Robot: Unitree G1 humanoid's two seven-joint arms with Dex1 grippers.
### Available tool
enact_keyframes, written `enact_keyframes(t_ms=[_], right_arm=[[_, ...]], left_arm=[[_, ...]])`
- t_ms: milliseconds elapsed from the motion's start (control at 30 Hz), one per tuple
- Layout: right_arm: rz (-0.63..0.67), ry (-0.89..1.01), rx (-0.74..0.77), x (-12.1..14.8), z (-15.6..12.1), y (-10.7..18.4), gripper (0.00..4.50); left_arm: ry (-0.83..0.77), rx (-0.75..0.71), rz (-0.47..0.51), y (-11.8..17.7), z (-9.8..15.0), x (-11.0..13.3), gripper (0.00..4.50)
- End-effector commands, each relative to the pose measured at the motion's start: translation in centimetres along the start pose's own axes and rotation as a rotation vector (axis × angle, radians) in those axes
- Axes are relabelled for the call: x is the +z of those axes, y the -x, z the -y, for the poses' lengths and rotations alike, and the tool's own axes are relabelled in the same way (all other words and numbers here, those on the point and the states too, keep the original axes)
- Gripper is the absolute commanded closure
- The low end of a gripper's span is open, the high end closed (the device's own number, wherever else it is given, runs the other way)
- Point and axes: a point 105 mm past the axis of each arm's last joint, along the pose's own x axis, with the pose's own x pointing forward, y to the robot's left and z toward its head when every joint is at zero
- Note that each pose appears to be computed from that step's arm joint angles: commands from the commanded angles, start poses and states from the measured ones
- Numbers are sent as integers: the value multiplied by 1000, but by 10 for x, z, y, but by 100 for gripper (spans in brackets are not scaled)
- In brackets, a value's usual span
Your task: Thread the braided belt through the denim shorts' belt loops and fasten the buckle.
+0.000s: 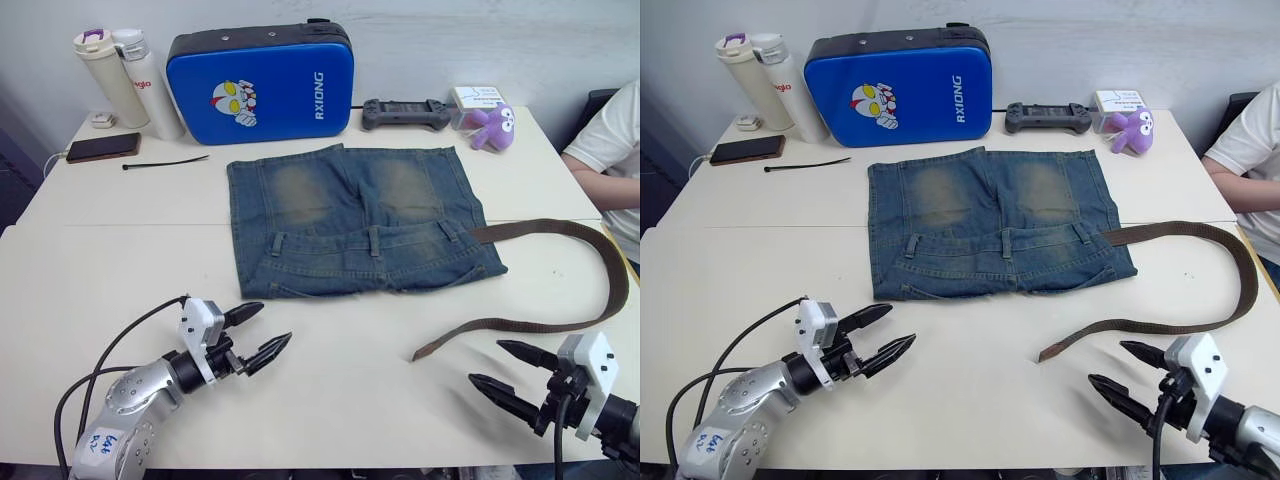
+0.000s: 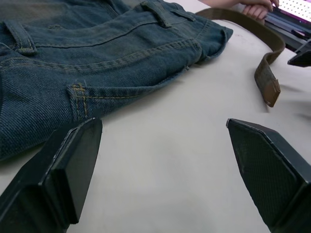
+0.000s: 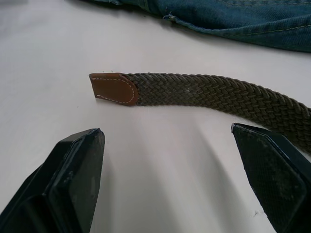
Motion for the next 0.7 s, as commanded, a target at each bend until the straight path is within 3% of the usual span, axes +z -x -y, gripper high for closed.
enact_keyframes(t_ms=[33, 167, 267, 367, 600, 700], right_arm=[[-43, 61, 81, 12, -6, 4, 2], [-139, 217, 148, 36, 2, 1, 2], [-196, 316, 165, 49, 13, -8, 2], [-195, 404, 181, 64, 23, -24, 2], [-302, 474, 259, 50, 38, -53, 2], [-322, 459, 291, 43, 37, -59, 85]], left_arm=[[-11, -249, -102, 1, 24, 1, 0], [-114, -499, -150, -4, 37, 32, 0], [-130, -567, -144, -11, 39, 54, 0], [-236, -643, -289, -3, 40, 41, 0], [-234, -609, -231, -9, 37, 52, 0], [-233, -594, -194, -13, 38, 58, 0]])
